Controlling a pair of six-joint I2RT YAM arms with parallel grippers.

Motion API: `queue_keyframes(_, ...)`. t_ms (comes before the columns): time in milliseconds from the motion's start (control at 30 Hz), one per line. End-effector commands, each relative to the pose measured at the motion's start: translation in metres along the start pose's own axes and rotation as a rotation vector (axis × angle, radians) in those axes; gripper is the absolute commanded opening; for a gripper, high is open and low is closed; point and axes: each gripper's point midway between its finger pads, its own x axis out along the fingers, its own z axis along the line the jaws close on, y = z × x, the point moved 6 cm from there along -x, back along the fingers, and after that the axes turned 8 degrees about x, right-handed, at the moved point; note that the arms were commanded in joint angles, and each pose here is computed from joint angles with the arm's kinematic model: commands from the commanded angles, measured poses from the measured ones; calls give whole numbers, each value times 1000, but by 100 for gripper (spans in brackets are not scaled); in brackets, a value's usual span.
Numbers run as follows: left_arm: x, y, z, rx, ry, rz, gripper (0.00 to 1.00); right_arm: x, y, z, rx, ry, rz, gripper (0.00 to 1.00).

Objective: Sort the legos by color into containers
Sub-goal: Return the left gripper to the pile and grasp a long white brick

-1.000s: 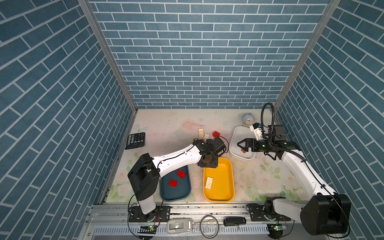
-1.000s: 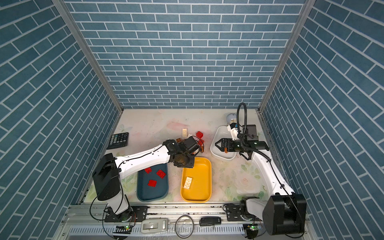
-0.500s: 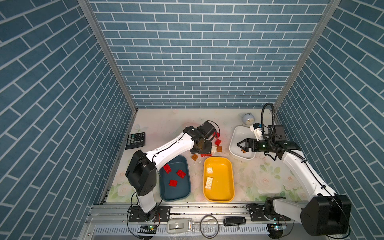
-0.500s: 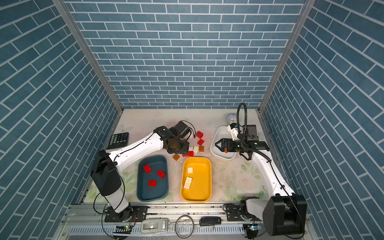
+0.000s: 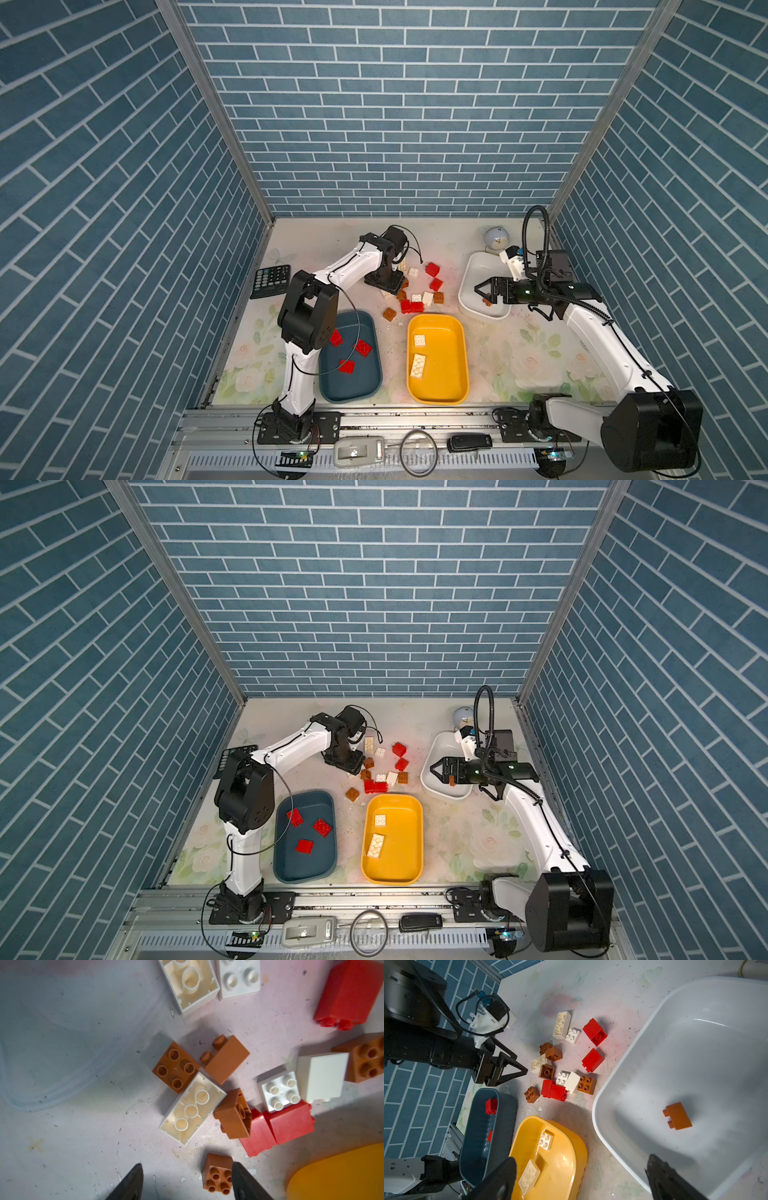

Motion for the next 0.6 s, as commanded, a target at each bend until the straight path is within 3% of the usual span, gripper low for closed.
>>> queue_keyframes(0,5,-12,4,82,41,-28,69,1,1,2,-27,-17,10,98)
queue_keyframes(333,39,-21,6,140,75,18,65,5,4,-1,-18,-12,25,98)
queue_keyframes(567,56,-18,6,139,101,44,48,6,6,-3,-15,-9,31,98)
